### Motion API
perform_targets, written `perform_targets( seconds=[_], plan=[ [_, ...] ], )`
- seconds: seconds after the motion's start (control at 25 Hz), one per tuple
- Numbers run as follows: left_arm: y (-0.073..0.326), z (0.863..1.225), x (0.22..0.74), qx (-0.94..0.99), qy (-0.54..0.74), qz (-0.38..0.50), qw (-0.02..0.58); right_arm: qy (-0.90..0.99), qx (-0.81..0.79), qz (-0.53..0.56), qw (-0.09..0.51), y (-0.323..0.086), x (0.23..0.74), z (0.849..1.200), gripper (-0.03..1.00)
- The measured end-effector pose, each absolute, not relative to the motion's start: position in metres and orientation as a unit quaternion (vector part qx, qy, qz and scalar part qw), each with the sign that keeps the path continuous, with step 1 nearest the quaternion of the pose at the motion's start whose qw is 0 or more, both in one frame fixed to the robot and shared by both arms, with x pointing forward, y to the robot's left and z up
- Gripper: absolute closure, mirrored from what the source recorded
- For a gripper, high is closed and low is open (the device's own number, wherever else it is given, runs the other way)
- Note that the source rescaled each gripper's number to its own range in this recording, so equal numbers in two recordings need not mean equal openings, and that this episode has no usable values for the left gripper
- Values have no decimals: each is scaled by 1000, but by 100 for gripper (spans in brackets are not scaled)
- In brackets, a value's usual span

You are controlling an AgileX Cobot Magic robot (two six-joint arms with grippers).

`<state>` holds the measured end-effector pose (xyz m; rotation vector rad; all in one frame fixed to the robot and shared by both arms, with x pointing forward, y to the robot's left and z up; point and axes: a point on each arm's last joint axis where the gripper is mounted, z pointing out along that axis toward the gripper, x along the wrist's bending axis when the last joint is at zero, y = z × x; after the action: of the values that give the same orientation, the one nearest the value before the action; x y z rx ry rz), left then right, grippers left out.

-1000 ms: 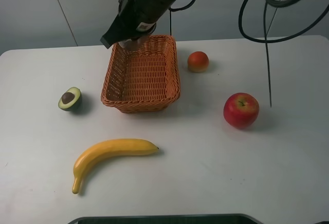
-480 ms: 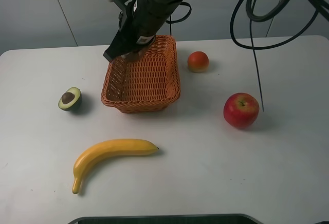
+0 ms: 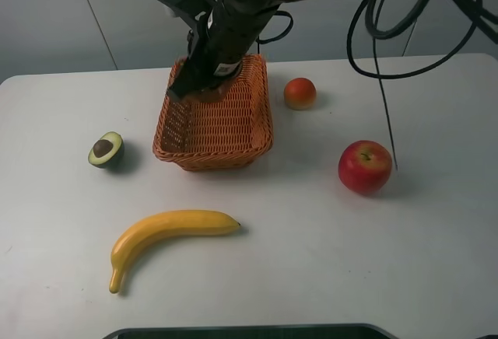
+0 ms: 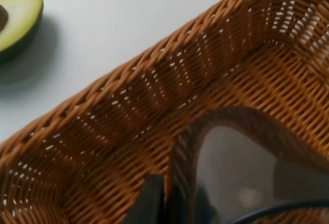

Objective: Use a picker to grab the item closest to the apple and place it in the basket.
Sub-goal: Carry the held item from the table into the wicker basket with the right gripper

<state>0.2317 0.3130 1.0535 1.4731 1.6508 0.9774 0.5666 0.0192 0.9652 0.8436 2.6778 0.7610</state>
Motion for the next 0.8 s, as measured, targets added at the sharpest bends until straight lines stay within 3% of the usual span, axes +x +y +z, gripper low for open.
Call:
perform_targets(
  seconds=[0.52,0.8],
  plan=[
    [313,1053,232,570,638,378,354,919,291,242,108,21,570,941,97],
    [313,1053,232,570,638,378,354,920,279,242,133,17,578,939,97]
  ],
)
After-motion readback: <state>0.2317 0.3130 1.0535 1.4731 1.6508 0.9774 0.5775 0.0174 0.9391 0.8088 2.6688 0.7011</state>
